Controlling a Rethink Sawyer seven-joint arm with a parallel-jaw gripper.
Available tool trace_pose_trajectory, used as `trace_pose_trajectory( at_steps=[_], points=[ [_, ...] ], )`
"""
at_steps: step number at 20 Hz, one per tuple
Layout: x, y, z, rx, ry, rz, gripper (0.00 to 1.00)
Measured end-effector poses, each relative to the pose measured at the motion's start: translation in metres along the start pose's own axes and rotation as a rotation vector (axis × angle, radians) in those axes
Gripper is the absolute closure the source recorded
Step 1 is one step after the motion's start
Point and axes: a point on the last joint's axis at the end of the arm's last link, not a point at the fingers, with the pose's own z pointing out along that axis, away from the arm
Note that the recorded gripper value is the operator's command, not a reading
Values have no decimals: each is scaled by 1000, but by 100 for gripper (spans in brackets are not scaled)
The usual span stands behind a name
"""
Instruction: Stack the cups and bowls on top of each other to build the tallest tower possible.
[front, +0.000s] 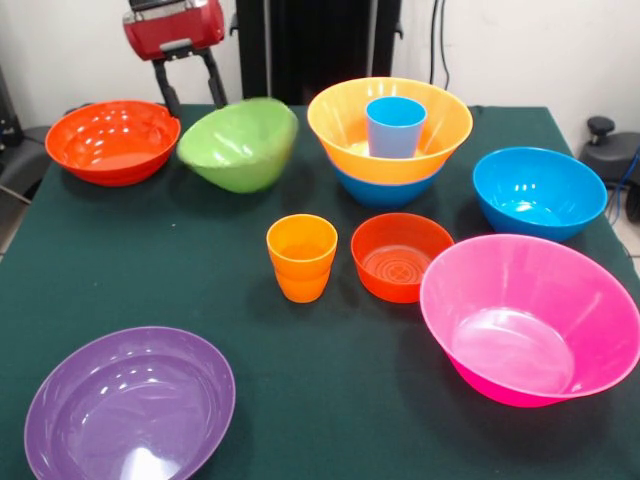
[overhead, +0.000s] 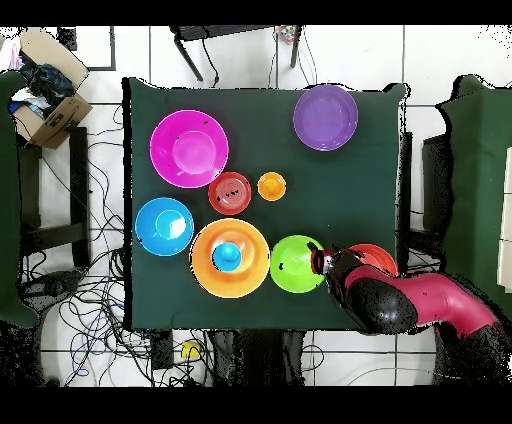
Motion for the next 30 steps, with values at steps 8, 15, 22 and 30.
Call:
trace_pose_trajectory(
  at_steps=[8,15,22,30],
  points=[
    [3,11,3,-6,11,-22,0],
    [6,35,15,-2,11,-86,0],
    [20,56,34,38,22,-279,0],
    [11,49,20,156,25,-421,0]
  ],
)
